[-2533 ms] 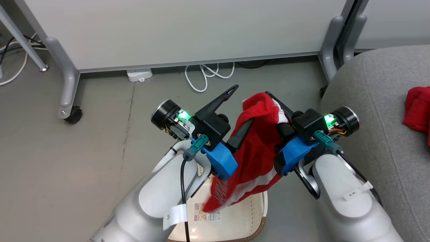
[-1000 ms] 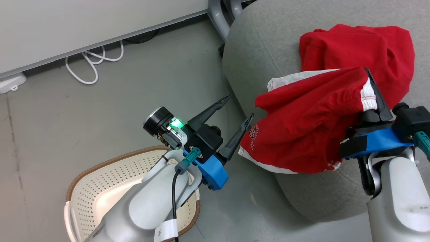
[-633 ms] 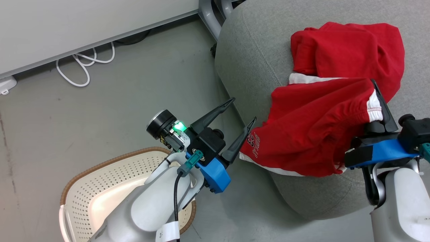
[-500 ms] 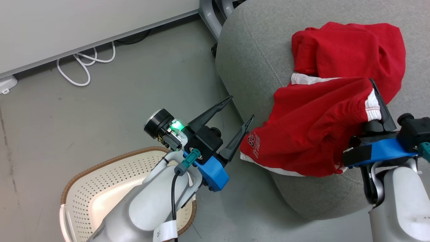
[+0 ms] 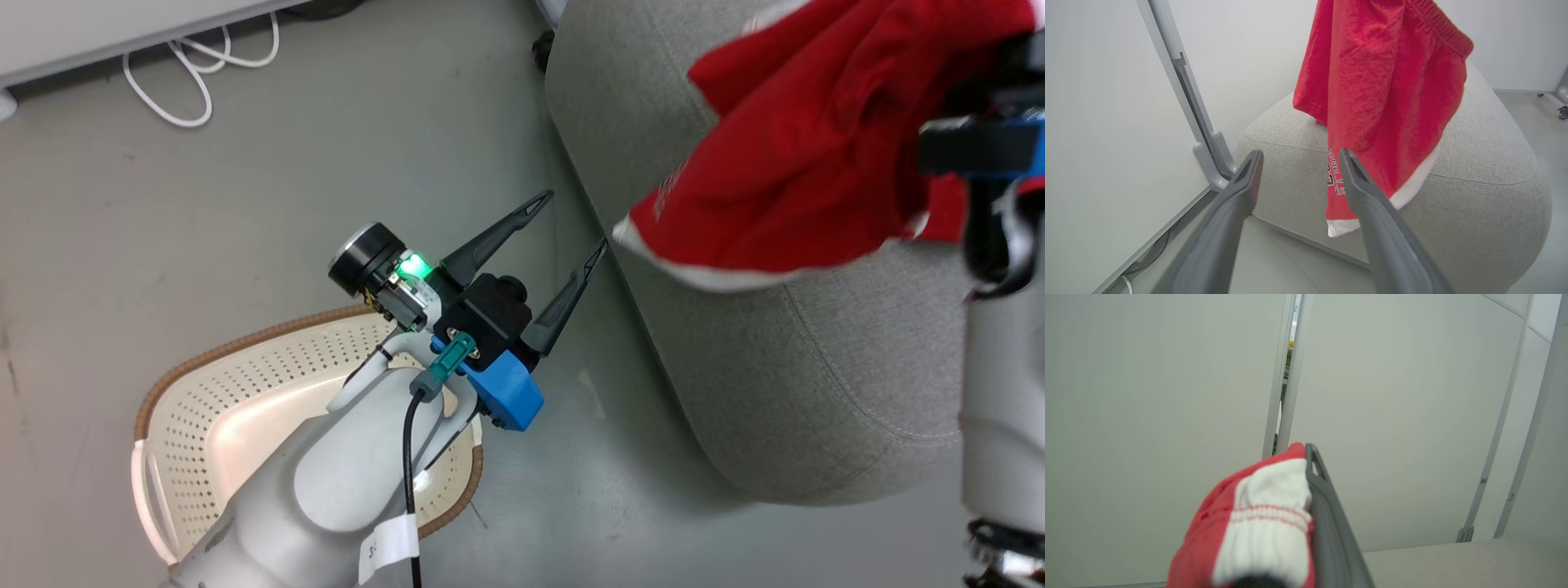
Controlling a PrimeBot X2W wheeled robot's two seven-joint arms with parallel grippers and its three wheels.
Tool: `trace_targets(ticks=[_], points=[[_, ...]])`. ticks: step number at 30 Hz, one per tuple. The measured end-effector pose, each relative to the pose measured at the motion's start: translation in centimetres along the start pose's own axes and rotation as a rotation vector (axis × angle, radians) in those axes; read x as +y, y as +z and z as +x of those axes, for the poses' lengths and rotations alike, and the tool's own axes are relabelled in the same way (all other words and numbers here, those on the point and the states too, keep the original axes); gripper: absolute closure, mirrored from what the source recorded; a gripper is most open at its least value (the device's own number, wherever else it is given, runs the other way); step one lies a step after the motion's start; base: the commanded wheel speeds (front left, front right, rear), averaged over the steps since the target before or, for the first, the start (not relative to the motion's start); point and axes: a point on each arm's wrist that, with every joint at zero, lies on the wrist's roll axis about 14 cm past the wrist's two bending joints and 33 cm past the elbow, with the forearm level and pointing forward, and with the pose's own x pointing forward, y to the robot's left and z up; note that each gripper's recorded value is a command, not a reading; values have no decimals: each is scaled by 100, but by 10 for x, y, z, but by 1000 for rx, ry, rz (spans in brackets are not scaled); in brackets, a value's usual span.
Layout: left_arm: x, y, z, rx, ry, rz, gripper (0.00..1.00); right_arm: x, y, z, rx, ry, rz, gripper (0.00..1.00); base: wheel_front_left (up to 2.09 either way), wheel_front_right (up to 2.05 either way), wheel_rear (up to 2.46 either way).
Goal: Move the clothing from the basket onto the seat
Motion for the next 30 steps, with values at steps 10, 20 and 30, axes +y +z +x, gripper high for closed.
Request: trace_targets(ticks=[10,20,30], points=[[34,-46,2,31,32,-34,0,-88,50,79,-215,-180,-208,100,0,0,0],[47,-82,-1,61,50,-70,0,-144,-22,67,-16,-278,-304,100,0,0,0],[49,-83,5,45,35,-71,0,-122,-154,-19,356,-294,-201,100,0,0,0]])
